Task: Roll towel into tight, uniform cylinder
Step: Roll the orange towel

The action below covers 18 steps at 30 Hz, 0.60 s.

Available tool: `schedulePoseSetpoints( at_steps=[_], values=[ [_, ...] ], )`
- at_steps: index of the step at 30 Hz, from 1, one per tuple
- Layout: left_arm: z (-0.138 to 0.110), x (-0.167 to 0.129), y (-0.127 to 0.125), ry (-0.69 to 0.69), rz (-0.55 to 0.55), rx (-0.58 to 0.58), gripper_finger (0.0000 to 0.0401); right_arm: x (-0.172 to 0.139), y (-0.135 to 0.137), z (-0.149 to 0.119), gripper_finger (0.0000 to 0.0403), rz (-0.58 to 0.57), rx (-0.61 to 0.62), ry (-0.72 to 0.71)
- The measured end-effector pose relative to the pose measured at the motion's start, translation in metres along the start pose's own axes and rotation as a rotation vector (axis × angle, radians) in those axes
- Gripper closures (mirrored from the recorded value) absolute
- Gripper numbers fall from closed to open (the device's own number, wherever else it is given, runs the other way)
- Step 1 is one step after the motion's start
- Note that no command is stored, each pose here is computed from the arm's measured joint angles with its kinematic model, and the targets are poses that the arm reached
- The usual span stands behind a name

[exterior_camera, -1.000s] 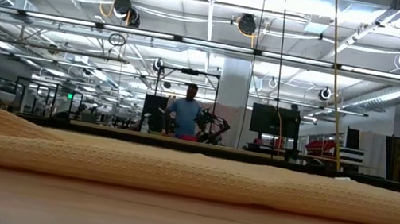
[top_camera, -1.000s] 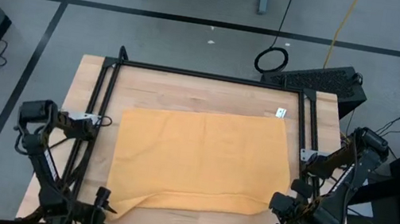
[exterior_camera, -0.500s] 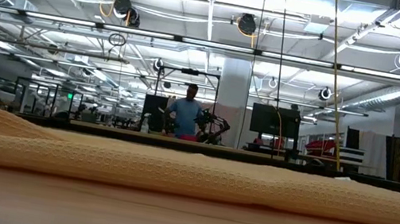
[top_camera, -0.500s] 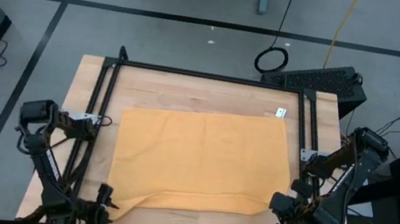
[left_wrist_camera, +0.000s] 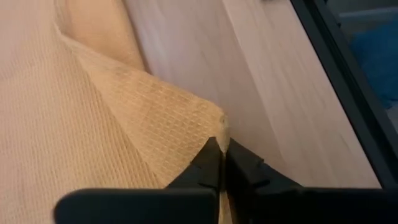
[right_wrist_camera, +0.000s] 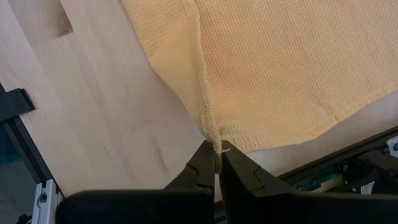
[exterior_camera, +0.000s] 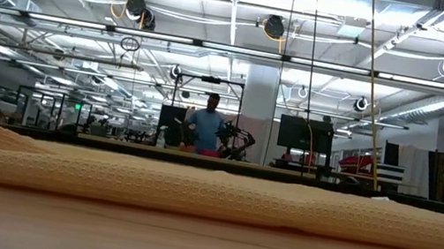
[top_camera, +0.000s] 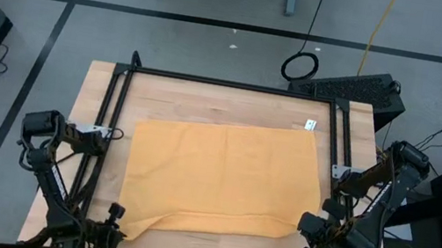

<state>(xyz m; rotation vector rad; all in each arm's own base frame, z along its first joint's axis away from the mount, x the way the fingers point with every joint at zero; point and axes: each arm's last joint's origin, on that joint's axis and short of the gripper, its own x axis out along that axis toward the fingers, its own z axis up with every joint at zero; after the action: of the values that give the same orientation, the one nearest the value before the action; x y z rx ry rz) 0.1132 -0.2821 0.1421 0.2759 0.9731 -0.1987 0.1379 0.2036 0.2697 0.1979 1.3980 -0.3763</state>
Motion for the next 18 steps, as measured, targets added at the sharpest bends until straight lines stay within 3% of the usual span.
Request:
schedulePoseSetpoints(
  at_steps=[9,18],
  values=[
    [0.001,-0.007,0.011,-0.084,0.129,-0.103,0.0397,0.0,0.0,0.001,0.0403,0.001,0.001,-0.022],
    [-0.014,-0.027,0.037,-0.006,0.327,-0.199,0.0398,0.0,-0.003,-0.001,0.0403,-0.027,-0.001,0.007]
  ],
)
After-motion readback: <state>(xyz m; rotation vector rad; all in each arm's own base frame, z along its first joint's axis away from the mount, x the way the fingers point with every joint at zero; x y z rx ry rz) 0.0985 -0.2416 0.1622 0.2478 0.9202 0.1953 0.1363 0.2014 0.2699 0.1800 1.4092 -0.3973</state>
